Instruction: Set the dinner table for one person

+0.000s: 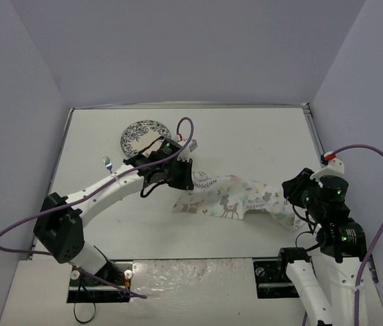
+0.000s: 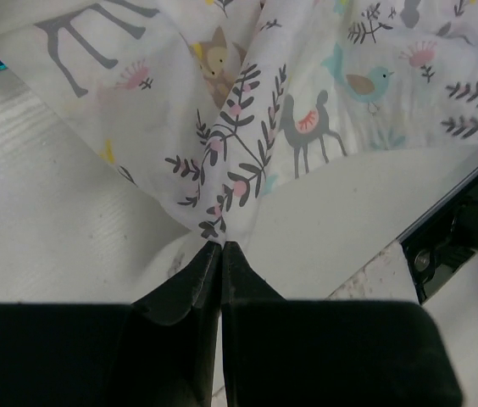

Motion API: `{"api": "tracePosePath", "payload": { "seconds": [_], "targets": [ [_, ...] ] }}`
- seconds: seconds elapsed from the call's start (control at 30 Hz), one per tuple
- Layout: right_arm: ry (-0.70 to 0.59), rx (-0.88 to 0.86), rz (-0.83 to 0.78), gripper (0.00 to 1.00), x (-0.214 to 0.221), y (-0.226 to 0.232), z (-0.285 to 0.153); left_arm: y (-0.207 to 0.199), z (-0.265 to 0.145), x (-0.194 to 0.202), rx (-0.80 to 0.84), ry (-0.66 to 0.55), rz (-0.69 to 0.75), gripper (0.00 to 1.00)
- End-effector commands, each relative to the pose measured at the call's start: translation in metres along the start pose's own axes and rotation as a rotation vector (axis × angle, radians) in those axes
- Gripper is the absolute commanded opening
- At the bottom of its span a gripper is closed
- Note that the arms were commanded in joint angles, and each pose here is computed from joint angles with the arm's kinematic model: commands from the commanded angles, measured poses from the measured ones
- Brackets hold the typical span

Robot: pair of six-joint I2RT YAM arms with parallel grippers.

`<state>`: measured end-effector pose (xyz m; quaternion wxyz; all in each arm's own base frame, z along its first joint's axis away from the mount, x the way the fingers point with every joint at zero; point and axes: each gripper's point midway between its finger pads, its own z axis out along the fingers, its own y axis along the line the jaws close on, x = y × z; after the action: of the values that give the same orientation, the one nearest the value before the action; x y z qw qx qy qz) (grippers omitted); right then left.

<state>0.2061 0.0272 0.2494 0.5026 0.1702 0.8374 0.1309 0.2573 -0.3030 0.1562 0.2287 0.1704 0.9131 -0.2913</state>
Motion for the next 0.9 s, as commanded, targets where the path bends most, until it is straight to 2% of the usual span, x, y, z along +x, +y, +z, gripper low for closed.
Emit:
{"api": "tracePosePath", "payload": {
  "seconds": [0.0,0.1,0.2,0.27,0.4,0.5,0.53,0.67,0.73,0.83,0.87],
  "targets": [
    [0.123,-0.077,0.006,0.35,0.021,0.014,-0.023,0.006,-0.027,0.027,-0.035,0.01,0.023,0.0],
    [0.126,-0.029,0.008,0.57,0.026,0.004,-0.021,0.02,-0.033,0.054,-0.074,0.053,0.005,0.0],
    [0.128,0.063,0.001,0.68,0.024,-0.012,-0.005,0.035,-0.037,0.073,-0.125,0.072,-0.01,0.0],
    [0.133,0.099,0.004,0.72,0.026,-0.019,0.013,0.042,-0.036,0.085,-0.141,0.09,-0.031,0.0],
    [0.125,0.167,0.053,0.74,0.03,-0.031,0.043,0.046,-0.04,0.099,-0.148,0.105,-0.048,0.0],
    [0.058,0.25,0.17,0.78,0.018,-0.039,0.056,0.054,-0.044,0.109,-0.179,0.116,-0.055,0.04],
    [0.042,0.283,0.177,0.78,0.019,-0.047,0.065,0.055,-0.045,0.112,-0.18,0.118,-0.056,0.11],
    [0.051,0.401,0.195,0.78,0.031,-0.07,0.089,0.053,-0.053,0.108,-0.172,0.078,-0.052,0.31],
    [0.074,0.464,0.203,0.81,0.047,-0.085,0.103,0.052,-0.061,0.093,-0.186,0.023,-0.048,0.55],
    [0.078,0.517,0.194,0.86,0.053,-0.097,0.122,0.058,-0.07,0.068,-0.243,-0.079,-0.049,0.78],
    [0.086,0.542,0.185,0.87,0.055,-0.102,0.127,0.061,-0.072,0.054,-0.264,-0.123,-0.057,0.83]
  ]
}}
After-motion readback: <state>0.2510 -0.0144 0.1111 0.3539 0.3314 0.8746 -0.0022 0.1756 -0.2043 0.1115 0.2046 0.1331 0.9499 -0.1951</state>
